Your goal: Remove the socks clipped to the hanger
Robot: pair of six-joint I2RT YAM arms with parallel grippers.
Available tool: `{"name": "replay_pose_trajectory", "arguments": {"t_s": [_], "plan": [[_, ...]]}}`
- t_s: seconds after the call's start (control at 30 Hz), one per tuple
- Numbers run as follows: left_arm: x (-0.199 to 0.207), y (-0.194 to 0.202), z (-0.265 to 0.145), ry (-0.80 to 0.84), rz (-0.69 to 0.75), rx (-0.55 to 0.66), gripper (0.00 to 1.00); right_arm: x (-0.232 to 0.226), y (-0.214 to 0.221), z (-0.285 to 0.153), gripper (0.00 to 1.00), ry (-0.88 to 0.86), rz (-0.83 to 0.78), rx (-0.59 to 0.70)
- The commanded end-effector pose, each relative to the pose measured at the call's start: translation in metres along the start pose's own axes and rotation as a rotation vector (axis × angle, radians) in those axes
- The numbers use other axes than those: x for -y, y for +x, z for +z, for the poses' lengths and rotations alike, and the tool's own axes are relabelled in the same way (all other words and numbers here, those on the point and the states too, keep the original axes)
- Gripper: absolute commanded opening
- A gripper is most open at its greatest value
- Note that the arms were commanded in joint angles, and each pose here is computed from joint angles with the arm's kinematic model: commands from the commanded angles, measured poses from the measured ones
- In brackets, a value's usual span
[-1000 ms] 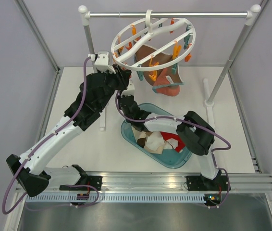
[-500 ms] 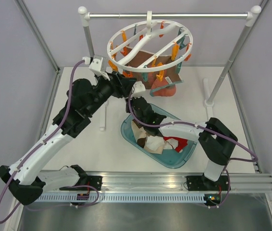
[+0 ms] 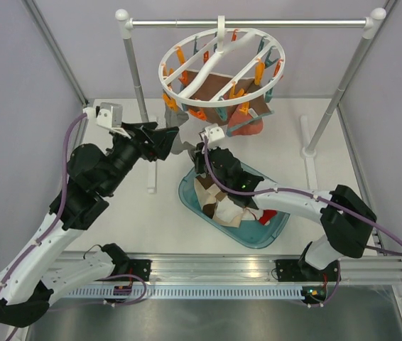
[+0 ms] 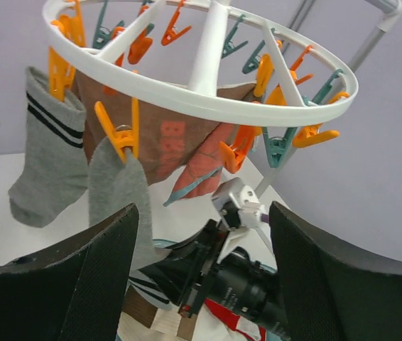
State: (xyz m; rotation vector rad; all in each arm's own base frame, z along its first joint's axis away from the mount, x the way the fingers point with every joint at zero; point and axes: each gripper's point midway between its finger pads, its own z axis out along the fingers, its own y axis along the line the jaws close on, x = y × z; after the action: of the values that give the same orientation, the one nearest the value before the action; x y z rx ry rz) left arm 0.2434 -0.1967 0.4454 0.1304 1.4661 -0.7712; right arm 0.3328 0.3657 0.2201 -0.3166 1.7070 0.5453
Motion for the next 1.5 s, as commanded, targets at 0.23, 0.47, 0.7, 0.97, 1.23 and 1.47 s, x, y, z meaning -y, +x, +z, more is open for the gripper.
{"name": "replay_pose_trajectory", "arguments": {"t_s": [0.23,0.47,0.7,0.97,1.23,1.47], "plan": [[-0.031,0.025,0.022,-0.174,-0.007,-0.043,0.71,0.001,-0.017,-0.028,0.01,-0.05,0.002,0.016],[-0.043,0.012,0.046,-0.254,0.059,0.007,0.68,0.002,-0.013,-0.034,0.01,-0.055,0.0,0.005],[-0.042,-0.003,0.07,-0.268,0.104,0.043,0.67,0.003,-0.015,-0.037,0.01,-0.056,0.0,0.003],[-0.052,-0.018,0.085,-0.299,0.132,0.094,0.65,0.003,-0.016,-0.041,0.01,-0.064,0.0,-0.003],[-0.058,-0.017,0.093,-0.294,0.124,0.098,0.64,0.002,-0.021,-0.047,0.01,-0.074,0.0,0.0],[-0.054,-0.025,0.097,-0.275,0.122,0.129,0.57,0.005,-0.021,-0.053,0.01,-0.072,0.003,-0.004]]}}
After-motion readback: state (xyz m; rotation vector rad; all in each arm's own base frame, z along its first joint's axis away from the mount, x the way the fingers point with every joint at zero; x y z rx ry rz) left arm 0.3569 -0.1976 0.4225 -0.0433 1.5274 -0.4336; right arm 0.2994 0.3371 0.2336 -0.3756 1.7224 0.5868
